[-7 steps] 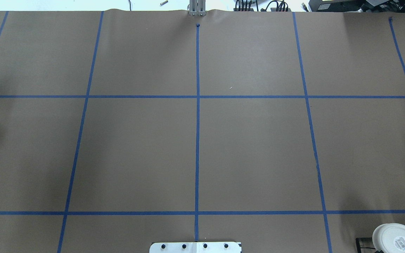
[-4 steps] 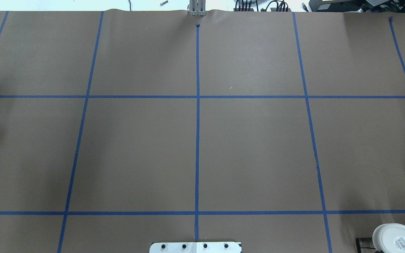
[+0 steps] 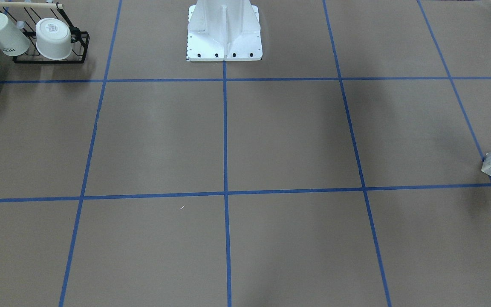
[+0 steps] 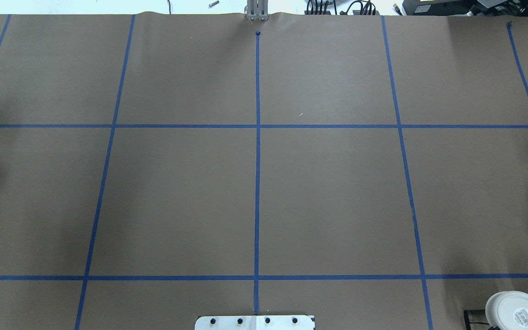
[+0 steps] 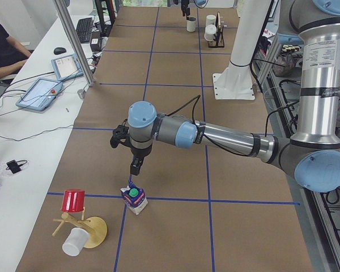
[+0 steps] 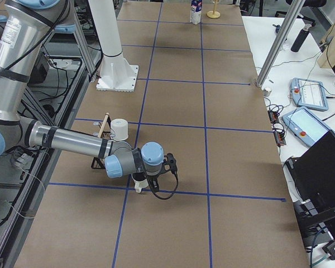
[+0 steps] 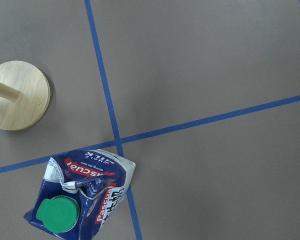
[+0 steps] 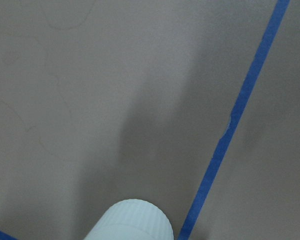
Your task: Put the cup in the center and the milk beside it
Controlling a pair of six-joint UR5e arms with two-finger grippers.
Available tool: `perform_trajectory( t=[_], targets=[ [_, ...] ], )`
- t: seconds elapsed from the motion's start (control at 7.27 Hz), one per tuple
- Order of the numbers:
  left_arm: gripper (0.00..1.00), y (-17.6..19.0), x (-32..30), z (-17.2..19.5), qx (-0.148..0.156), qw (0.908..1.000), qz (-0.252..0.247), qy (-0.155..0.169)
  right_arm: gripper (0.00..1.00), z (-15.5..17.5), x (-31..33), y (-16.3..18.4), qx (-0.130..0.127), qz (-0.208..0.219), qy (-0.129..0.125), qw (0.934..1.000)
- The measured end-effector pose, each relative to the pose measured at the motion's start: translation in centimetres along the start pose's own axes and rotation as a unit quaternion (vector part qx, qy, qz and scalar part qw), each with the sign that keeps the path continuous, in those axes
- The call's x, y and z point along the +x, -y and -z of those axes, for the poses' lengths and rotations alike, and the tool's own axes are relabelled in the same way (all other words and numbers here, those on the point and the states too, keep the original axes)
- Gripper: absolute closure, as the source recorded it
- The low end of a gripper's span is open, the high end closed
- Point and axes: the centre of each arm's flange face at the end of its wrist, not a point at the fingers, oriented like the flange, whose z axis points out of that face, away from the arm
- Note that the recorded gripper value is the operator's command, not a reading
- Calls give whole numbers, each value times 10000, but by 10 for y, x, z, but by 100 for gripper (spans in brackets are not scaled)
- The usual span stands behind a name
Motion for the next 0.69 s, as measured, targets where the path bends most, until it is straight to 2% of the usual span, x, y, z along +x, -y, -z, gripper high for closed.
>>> perform_trajectory(
  t=[0.69],
  targets=[
    [1,-1,-2,-2,-27,10000,36,-2,0,-2,-1,-25,-59,503,154,9986]
  ],
)
